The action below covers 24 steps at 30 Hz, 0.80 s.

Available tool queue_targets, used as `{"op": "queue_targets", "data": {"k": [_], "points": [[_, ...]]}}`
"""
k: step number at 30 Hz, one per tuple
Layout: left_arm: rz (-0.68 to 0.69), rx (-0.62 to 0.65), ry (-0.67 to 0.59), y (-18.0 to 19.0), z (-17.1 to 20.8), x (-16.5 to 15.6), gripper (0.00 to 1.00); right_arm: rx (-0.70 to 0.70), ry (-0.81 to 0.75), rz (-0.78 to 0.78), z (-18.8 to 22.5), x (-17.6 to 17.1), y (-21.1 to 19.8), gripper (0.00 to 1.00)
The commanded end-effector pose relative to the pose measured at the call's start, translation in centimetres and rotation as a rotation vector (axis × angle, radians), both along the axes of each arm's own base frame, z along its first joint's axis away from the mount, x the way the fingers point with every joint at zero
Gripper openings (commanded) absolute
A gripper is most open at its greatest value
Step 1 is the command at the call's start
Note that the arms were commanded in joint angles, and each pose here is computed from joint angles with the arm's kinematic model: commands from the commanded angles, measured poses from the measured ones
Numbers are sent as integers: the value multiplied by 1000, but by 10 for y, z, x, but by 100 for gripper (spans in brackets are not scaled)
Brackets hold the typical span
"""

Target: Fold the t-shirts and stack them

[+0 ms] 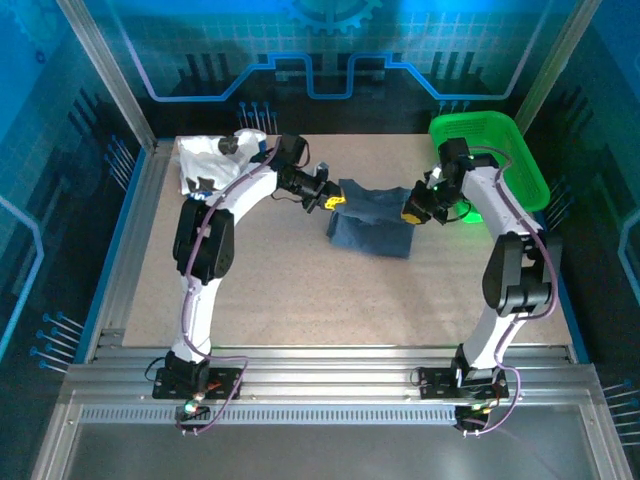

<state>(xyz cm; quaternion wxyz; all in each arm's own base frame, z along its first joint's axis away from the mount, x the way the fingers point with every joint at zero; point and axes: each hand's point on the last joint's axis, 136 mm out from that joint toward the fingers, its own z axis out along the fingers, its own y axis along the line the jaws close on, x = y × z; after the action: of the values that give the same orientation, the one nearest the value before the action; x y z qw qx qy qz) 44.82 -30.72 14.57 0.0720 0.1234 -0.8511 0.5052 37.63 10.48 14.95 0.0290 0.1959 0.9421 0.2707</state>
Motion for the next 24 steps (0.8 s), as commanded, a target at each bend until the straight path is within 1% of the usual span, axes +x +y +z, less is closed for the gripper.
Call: {"op": "queue_targets", "data": {"k": [1, 10, 17, 23, 24], "points": [[24, -39, 2, 1, 2, 21, 0, 21, 2, 2, -3, 14, -9, 0], [67, -43, 15, 1, -21, 61, 0, 36, 18, -21, -20, 49, -22, 0], [112, -90, -3, -2, -19, 91, 0, 50, 11, -45, -24, 73, -31, 0], [151, -152, -10, -11, -23, 117, 5, 78, 20, -87, -38, 88, -43, 4], [162, -163, -9, -13, -26, 123, 8, 87, 21, -98, -41, 92, -45, 5]]}}
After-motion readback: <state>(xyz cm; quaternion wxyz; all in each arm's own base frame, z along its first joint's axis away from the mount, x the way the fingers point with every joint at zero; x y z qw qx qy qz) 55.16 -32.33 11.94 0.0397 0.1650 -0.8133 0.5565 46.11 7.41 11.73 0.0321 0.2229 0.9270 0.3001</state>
